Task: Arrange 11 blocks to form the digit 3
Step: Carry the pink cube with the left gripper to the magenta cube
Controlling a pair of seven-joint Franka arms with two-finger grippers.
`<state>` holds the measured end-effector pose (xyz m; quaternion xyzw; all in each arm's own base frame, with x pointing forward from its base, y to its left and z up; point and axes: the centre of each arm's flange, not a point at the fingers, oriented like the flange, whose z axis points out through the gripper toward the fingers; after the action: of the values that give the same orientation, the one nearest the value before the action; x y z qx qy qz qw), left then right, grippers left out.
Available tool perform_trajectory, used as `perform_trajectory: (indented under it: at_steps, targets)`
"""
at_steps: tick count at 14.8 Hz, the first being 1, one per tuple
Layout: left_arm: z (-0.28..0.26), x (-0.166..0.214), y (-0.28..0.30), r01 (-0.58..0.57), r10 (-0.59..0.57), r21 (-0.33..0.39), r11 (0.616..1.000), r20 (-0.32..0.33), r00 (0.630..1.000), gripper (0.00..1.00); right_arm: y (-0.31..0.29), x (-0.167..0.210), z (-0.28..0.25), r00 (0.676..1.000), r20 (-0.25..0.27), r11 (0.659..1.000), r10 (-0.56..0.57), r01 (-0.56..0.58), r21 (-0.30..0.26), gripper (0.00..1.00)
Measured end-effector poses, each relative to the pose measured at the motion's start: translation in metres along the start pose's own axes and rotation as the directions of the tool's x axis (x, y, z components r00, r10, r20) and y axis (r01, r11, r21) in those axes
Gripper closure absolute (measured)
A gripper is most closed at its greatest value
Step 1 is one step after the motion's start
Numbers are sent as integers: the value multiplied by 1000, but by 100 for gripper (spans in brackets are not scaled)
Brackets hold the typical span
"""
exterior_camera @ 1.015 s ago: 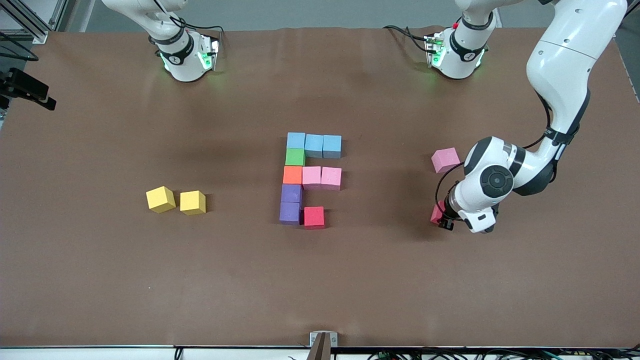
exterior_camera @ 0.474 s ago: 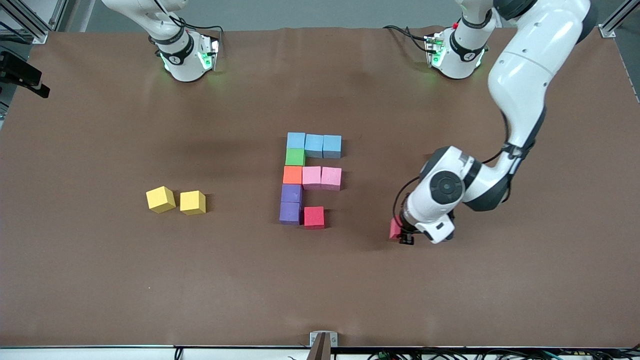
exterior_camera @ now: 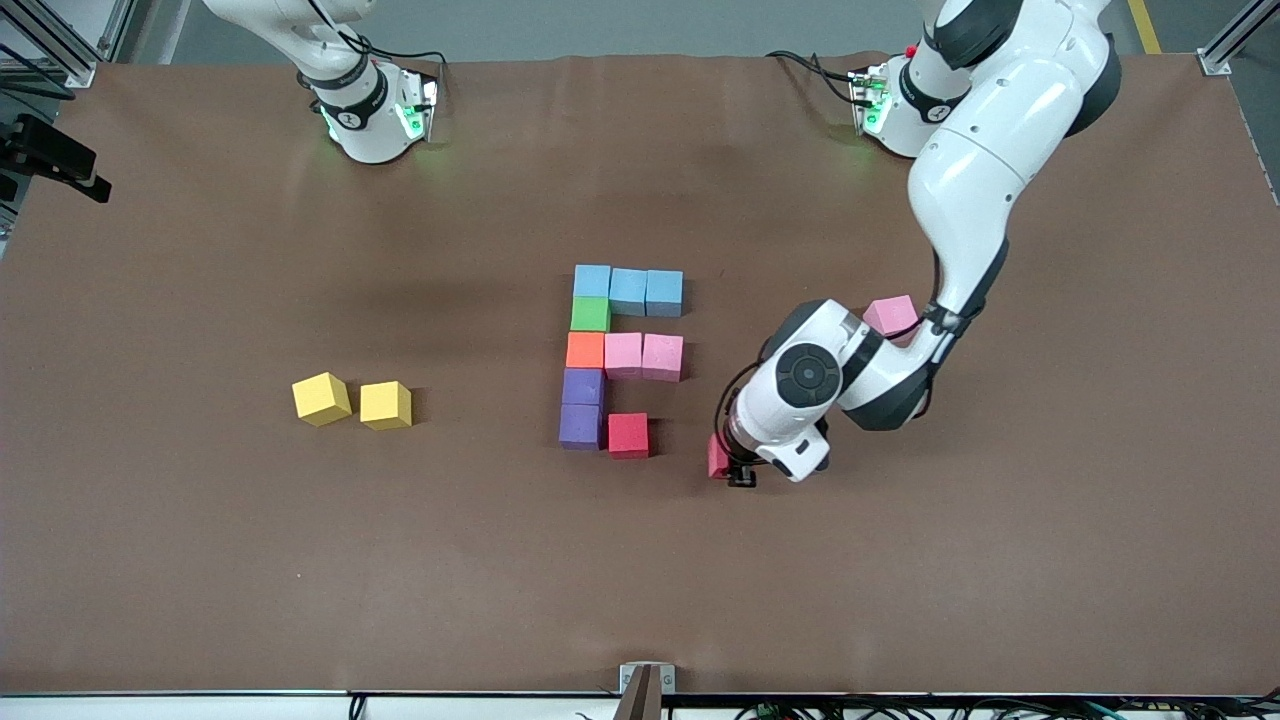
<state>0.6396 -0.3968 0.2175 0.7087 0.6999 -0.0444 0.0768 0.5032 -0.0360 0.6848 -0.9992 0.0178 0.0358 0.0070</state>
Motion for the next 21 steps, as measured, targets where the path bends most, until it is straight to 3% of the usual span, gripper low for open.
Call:
perform_trajectory:
  at_steps: [7, 21]
  targets:
    - [7, -36, -9, 50, -46, -58, 997, 81, 996, 39, 0, -4, -5, 1000, -13, 1000, -1, 1, 1, 0]
    - [29, -71, -36, -9, 13, -75, 997, 54, 998, 39, 0, -4, -14, 998, -57, 1000, -1, 1, 0, 0]
